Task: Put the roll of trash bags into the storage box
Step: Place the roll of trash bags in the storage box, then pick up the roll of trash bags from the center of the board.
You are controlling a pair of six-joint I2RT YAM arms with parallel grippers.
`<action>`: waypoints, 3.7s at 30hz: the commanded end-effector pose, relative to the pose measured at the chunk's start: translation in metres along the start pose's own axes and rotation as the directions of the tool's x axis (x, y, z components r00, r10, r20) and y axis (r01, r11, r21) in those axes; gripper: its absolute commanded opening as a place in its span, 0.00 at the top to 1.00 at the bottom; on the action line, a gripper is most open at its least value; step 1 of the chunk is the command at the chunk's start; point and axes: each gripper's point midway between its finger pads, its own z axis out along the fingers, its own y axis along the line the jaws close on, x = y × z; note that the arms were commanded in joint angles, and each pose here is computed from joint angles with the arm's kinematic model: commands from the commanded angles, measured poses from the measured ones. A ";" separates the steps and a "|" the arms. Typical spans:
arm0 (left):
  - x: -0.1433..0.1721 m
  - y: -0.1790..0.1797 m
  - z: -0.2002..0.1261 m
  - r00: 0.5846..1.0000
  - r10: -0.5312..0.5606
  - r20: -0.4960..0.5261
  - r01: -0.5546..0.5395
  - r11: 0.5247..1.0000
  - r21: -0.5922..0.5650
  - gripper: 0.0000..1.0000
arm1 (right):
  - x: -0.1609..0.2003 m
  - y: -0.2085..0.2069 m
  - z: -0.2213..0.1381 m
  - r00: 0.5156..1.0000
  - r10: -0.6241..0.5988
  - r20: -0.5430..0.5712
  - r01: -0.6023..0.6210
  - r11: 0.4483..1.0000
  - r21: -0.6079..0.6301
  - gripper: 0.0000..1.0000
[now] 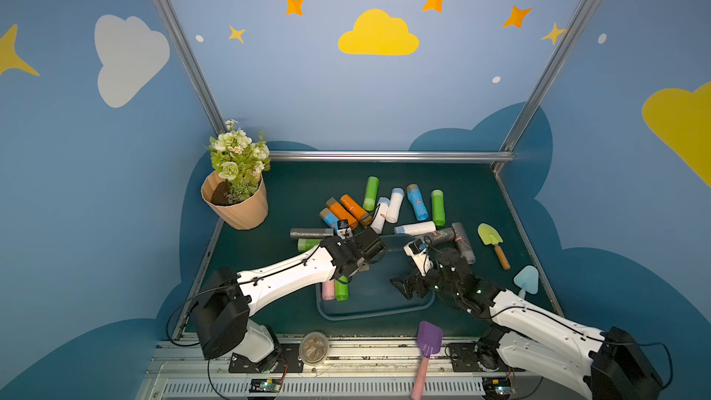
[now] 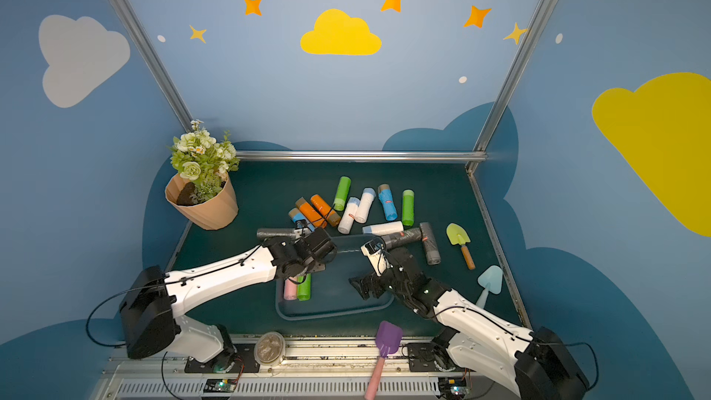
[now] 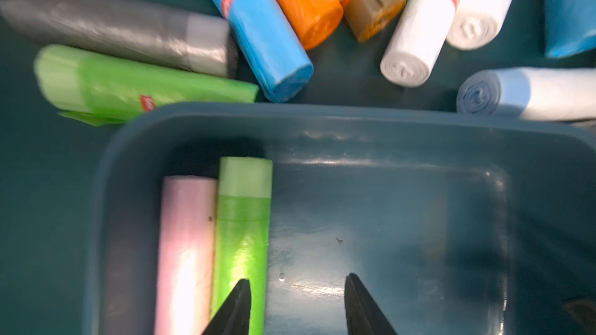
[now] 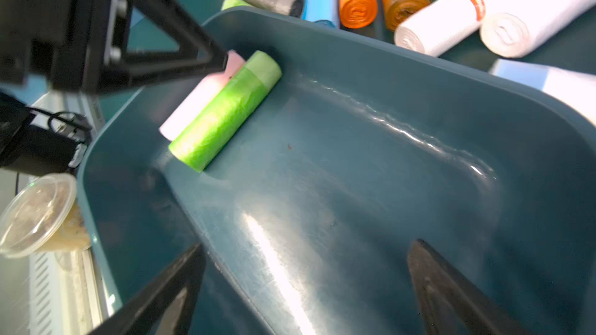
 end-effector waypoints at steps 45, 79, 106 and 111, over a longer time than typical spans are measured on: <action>-0.123 0.126 0.083 0.718 -0.696 0.021 0.695 0.714 -0.089 0.49 | -0.038 0.042 0.037 0.914 -0.398 0.078 0.397 0.917 0.030 0.03; -0.110 0.115 0.146 0.556 -0.830 -0.031 0.811 0.551 -0.196 0.47 | -0.035 0.048 0.044 0.918 -0.392 0.055 0.393 0.919 -0.014 0.03; -0.150 0.133 0.085 0.687 -0.706 0.173 0.726 0.678 -0.115 0.60 | -0.037 0.047 0.041 0.916 -0.395 0.074 0.396 0.918 0.000 0.03; -0.150 0.123 0.054 0.755 -0.620 0.214 0.650 0.750 -0.123 0.60 | -0.041 0.043 0.037 0.921 -0.382 0.081 0.382 0.924 0.020 0.03</action>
